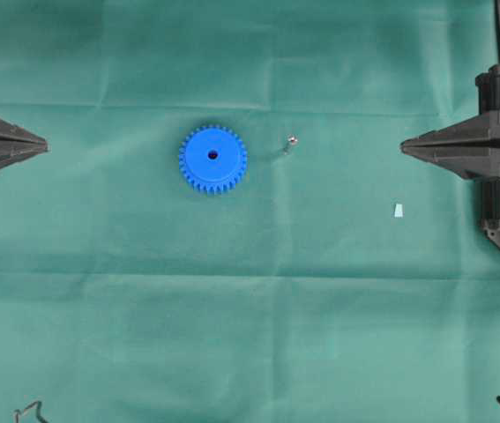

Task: Insert the shaft into the center hole of the gear.
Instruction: 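Move the right gripper left toward the small silver shaft, then lower the right gripper over the shaft and close it, holding it upright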

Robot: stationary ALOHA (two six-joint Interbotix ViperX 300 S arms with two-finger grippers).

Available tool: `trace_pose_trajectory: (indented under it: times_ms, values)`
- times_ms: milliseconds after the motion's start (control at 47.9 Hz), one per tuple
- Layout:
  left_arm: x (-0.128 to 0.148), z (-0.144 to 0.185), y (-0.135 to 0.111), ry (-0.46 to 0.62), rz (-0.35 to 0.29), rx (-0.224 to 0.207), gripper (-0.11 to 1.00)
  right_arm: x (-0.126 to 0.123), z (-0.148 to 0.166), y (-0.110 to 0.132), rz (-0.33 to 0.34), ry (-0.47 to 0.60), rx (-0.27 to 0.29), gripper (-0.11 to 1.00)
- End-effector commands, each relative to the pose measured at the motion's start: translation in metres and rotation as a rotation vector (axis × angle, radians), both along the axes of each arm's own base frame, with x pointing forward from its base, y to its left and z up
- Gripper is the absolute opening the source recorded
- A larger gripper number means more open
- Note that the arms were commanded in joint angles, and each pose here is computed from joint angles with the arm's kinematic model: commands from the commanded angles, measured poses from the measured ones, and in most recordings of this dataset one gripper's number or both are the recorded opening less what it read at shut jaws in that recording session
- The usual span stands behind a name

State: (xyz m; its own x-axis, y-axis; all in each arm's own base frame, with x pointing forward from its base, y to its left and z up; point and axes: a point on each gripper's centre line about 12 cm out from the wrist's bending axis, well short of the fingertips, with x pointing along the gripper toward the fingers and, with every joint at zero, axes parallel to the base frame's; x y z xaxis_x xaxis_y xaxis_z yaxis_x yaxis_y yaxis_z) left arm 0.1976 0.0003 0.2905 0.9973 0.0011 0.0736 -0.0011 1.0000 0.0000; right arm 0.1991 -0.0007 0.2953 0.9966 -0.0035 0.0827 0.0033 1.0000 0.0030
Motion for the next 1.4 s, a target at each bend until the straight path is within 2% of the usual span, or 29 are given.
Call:
trace_pose_trajectory:
  times_ms: [0,250,626,730,814,918,981,1022,1168,1377]
  values:
    - [0.005,0.009,-0.001,0.005,-0.003,0.020,0.00,0.003,-0.001,0.000,-0.002,0.014,-0.009,0.02]
    - [0.005,0.011,-0.001,0.009,-0.004,0.014,0.00,0.013,-0.002,-0.005,-0.025,0.109,0.008,0.02]
    - [0.005,0.011,-0.001,0.009,-0.004,0.012,0.00,0.049,-0.018,-0.037,-0.149,0.236,0.031,0.04]
    - [0.005,0.011,-0.001,0.012,-0.004,0.012,0.00,0.061,-0.028,-0.045,-0.171,0.271,0.036,0.20]
    - [0.005,0.011,-0.001,0.012,-0.004,0.012,0.00,0.073,-0.040,-0.050,-0.181,0.314,0.043,0.42]
    - [0.005,0.011,-0.001,0.011,-0.004,0.012,0.00,0.086,-0.055,-0.055,-0.190,0.371,0.054,0.75]
    - [0.005,0.010,-0.001,0.015,-0.004,0.012,0.00,0.095,-0.068,-0.058,-0.196,0.415,0.063,0.89]
    - [0.005,0.011,-0.001,0.012,-0.004,0.012,0.00,0.099,-0.075,-0.060,-0.200,0.438,0.068,0.92]
    - [0.006,0.011,-0.001,0.014,-0.005,0.012,0.00,0.110,-0.101,-0.068,-0.225,0.500,0.097,0.87]
    - [0.006,0.010,-0.001,0.020,-0.004,0.012,0.00,0.113,-0.129,-0.079,-0.269,0.550,0.137,0.87]
